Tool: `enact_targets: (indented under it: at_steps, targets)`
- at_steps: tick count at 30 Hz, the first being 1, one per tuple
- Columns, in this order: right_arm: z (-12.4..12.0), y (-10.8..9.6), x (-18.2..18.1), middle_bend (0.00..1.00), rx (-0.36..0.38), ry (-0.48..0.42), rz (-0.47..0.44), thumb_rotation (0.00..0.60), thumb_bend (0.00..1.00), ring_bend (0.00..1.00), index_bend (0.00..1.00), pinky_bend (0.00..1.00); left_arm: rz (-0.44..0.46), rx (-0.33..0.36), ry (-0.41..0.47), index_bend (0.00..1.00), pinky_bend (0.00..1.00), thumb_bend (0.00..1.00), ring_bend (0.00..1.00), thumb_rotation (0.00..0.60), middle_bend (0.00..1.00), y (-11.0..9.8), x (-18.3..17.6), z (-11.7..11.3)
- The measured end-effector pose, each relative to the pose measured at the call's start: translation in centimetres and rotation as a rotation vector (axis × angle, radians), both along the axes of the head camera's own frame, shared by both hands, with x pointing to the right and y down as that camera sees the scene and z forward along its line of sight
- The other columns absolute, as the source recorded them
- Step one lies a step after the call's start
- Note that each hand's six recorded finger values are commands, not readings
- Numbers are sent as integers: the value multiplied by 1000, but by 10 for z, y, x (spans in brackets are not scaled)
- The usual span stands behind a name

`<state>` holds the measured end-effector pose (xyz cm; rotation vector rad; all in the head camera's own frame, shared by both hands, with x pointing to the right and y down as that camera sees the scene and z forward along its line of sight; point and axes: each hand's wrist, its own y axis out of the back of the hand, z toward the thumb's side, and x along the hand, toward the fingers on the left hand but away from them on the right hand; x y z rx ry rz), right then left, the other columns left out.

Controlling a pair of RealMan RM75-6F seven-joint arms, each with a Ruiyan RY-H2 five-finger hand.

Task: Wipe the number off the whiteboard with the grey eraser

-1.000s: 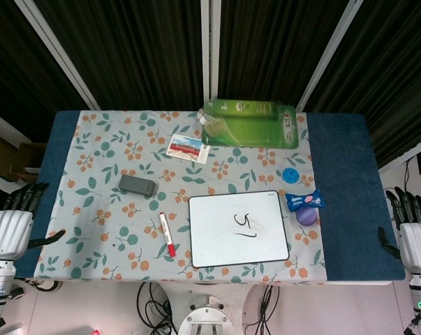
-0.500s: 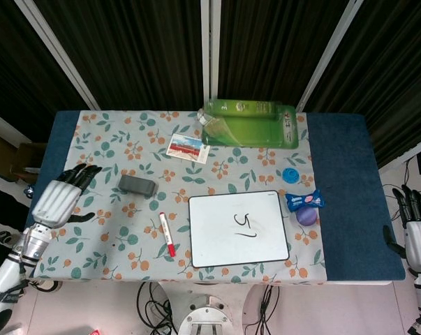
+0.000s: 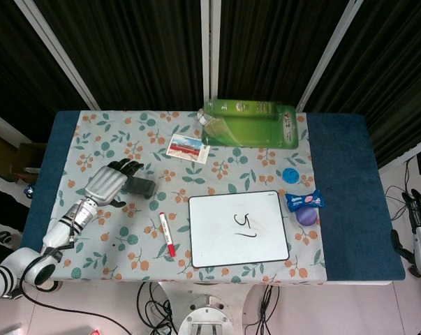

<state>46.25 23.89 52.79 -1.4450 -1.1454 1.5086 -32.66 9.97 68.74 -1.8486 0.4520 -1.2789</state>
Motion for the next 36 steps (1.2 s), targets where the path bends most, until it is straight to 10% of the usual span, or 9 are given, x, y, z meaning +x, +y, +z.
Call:
enact_targets:
  at_steps: [36]
  targets:
    - [9, -2, 3, 0, -30, 13, 7, 600, 352, 0, 0, 0, -37, -60, -2, 376, 274, 295, 340, 600, 388, -8, 16, 49]
